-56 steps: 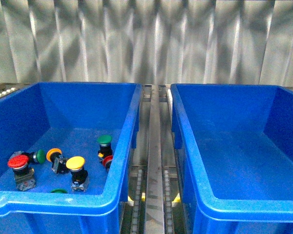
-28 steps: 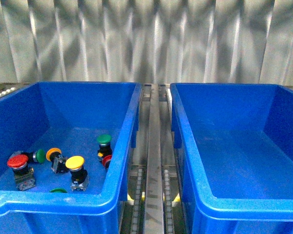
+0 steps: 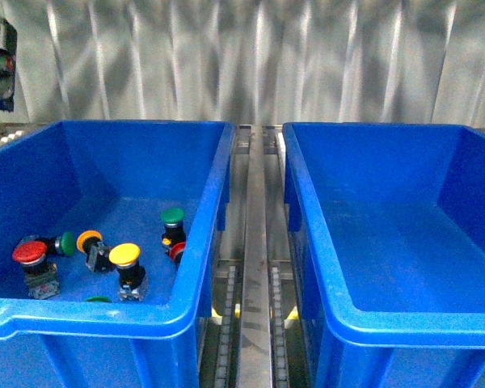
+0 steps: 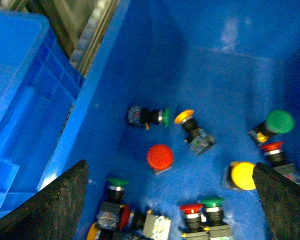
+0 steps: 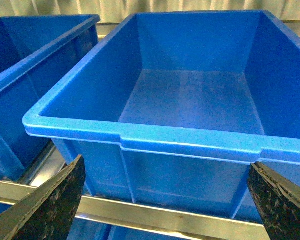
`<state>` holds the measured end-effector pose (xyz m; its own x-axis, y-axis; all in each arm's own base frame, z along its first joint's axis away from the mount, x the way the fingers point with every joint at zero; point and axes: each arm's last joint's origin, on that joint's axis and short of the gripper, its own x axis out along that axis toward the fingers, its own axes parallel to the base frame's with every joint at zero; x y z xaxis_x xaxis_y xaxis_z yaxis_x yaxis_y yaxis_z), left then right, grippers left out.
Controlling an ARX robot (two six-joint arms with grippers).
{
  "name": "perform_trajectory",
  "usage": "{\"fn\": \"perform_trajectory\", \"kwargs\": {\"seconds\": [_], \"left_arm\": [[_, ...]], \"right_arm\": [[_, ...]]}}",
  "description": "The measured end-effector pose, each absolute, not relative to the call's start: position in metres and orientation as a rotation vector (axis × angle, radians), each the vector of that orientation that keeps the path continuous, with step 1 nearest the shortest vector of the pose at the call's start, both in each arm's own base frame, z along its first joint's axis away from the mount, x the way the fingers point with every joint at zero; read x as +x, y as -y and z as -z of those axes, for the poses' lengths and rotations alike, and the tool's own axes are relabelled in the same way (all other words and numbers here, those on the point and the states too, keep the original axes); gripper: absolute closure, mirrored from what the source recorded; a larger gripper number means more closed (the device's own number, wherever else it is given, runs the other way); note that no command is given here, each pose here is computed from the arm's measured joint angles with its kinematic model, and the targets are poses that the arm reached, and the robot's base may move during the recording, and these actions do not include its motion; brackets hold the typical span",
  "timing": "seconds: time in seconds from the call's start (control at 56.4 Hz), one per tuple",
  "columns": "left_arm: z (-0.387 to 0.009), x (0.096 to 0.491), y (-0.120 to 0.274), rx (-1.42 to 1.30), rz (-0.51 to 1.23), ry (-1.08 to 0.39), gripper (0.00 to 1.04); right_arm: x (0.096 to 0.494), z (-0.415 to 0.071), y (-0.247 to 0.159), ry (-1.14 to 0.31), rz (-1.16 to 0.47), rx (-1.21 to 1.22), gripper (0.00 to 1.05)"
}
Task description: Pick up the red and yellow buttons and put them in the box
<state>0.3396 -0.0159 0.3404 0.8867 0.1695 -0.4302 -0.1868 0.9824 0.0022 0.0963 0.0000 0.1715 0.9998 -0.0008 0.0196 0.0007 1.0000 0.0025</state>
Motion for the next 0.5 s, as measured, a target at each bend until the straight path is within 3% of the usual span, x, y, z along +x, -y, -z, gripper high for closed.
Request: {"fn": "perform_trajectory", "kwargs": {"seconds": [0.497], "left_arm": [[-0.266, 0.392, 0.013, 0.004, -0.248, -0.681, 0.08]], "right_arm": [[0.096, -0.171, 0.000, 0.020, 0.001, 0.002, 0.07]]}}
